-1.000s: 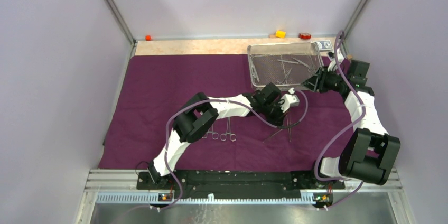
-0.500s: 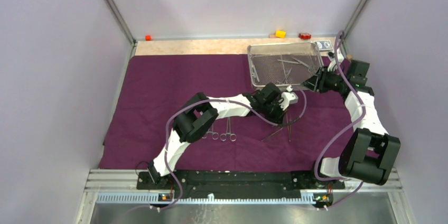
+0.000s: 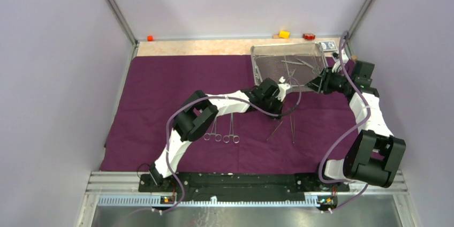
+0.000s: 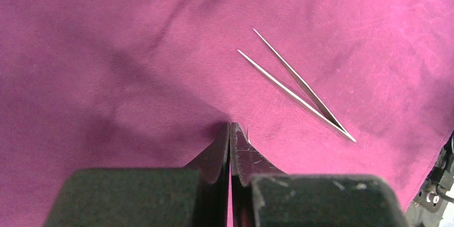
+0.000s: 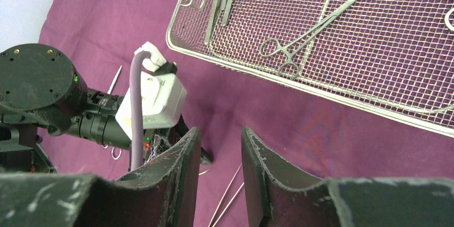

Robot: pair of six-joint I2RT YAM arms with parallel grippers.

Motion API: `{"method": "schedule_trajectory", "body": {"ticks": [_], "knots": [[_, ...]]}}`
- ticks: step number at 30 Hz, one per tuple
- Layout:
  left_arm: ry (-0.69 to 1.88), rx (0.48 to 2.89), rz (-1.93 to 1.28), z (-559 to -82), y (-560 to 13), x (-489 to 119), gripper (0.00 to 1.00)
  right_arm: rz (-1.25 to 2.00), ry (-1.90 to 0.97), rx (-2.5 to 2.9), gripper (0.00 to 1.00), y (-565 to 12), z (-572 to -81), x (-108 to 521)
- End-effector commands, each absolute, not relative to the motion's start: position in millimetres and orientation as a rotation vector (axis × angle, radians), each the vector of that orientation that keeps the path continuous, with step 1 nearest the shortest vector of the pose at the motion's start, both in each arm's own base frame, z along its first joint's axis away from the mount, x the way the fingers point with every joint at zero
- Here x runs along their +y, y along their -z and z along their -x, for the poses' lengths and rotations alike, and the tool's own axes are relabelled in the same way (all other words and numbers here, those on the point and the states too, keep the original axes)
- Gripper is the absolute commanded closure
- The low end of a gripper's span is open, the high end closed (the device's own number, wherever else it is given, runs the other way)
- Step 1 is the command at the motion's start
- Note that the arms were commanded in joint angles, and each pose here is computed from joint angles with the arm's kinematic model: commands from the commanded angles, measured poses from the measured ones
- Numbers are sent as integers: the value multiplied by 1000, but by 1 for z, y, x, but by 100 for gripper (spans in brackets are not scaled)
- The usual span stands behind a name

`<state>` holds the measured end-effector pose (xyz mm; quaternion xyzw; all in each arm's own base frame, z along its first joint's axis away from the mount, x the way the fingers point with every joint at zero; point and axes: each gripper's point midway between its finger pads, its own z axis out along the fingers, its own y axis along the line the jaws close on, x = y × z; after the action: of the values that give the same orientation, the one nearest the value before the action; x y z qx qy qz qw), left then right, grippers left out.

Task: Open and lay out the surgical kit
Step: Pick up the medical item from the surgical kit.

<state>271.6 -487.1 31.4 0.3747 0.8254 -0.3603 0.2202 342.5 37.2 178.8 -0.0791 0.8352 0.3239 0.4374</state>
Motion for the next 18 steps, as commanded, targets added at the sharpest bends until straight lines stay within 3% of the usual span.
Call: {"method": "schedule_trajectory", "body": {"ticks": [1, 18], "knots": [[1033, 2253, -899, -287, -71, -495, 100, 222, -785, 2046, 67, -185, -348, 32], [1042, 2488, -579, -280, -60, -487, 100, 220, -798, 2050, 67, -183, -348, 33]]}}
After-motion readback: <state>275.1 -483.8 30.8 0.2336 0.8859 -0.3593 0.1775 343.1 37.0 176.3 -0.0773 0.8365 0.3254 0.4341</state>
